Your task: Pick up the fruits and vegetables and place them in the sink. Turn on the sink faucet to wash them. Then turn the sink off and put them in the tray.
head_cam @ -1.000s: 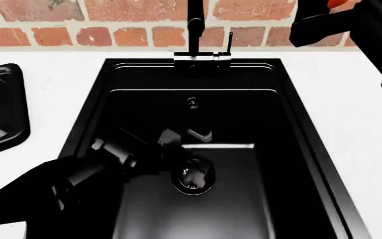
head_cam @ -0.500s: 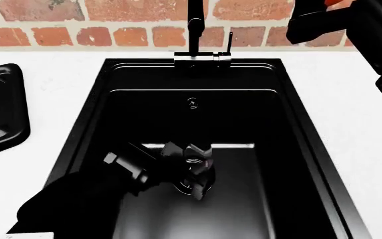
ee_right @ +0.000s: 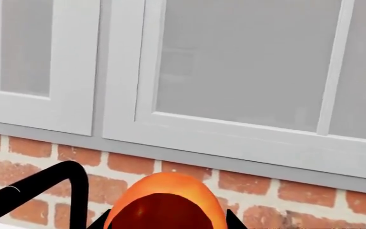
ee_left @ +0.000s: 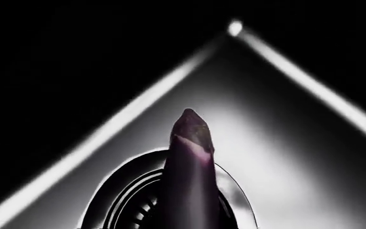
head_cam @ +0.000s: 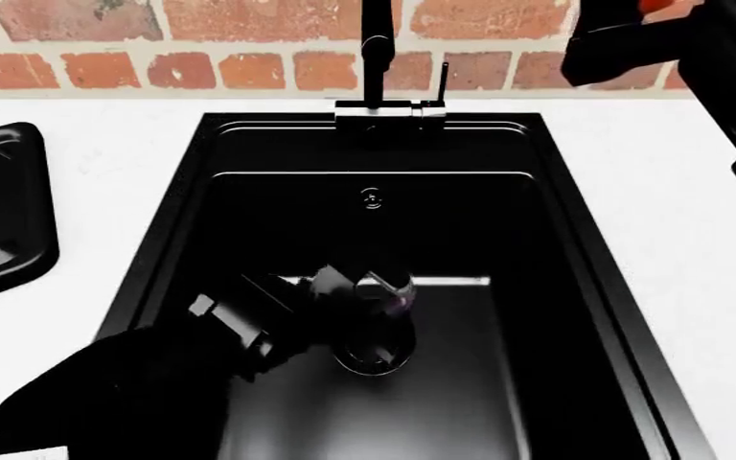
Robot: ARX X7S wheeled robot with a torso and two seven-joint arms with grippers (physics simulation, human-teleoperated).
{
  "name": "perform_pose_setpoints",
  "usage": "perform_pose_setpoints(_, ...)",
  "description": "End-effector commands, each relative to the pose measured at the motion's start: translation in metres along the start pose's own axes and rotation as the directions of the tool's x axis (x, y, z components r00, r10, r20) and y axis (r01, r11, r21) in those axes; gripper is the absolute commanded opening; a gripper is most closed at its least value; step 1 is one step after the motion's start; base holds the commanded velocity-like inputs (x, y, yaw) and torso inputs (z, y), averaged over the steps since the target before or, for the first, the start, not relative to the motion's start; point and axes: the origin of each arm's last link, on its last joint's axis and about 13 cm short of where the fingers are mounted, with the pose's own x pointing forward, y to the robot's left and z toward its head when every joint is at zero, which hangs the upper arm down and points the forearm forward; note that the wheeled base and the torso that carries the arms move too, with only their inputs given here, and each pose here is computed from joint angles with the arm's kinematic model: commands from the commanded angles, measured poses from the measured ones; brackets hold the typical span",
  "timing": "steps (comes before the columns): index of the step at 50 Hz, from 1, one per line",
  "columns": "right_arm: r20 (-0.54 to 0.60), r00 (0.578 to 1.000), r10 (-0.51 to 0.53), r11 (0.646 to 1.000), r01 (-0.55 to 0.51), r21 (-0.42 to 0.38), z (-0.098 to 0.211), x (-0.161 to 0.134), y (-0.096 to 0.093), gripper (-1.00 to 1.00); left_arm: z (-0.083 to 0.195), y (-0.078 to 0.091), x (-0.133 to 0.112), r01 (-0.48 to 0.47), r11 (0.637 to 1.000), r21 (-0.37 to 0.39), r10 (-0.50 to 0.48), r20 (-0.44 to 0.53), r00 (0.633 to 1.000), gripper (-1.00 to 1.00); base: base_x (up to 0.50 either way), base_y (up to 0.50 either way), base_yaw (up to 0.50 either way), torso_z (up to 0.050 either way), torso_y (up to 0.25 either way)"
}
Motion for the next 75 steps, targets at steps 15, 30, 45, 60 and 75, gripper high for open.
perform_pose_setpoints(15, 0.02, 1.0, -0.008, 1.0, 0.007, 0.023, -0.005, -0.004, -0.001, -1.0, 0.053, 0.015, -0.122, -0.201, 0.98, 0.003, 0.195, 0.239, 0.951, -1.0, -0.01, 0.0, 0.0, -0.009, 0.239)
perform_pose_setpoints(30, 0.049, 0.999, 0.02, 0.993, -0.026, 0.118, -0.003, -0.012, 0.0, -1.0, 0.073, 0.03, -0.207, -0.378, 0.922, -0.08, 0.378, 0.387, 0.841, -1.0, 0.0, 0.0, 0.0, -0.004, 0.129)
perform_pose_setpoints(45, 0.075, 0.996, 0.043, 0.992, -0.033, -0.126, -0.001, -0.03, 0.013, -1.0, 0.048, 0.009, -0.285, -0.536, 0.796, -0.28, 0.582, 0.595, 0.554, -1.0, -0.39, 0.23, 0.0, 0.0, 0.0)
perform_pose_setpoints(60, 0.118, 0.977, 0.176, 0.927, -0.124, -0.354, -0.003, -0.009, 0.038, -1.0, 0.04, 0.014, -0.272, -0.529, 0.777, -0.341, 0.611, 0.609, 0.506, -1.0, 0.0, 0.5, 0.0, 0.0, 0.0)
perform_pose_setpoints(75, 0.07, 0.959, 0.273, 0.91, -0.234, -0.342, -0.016, 0.016, 0.054, -1.0, 0.034, 0.014, -0.257, -0.523, 0.797, -0.302, 0.588, 0.586, 0.557, -1.0, 0.01, 0.5, 0.0, 0.0, 0.0)
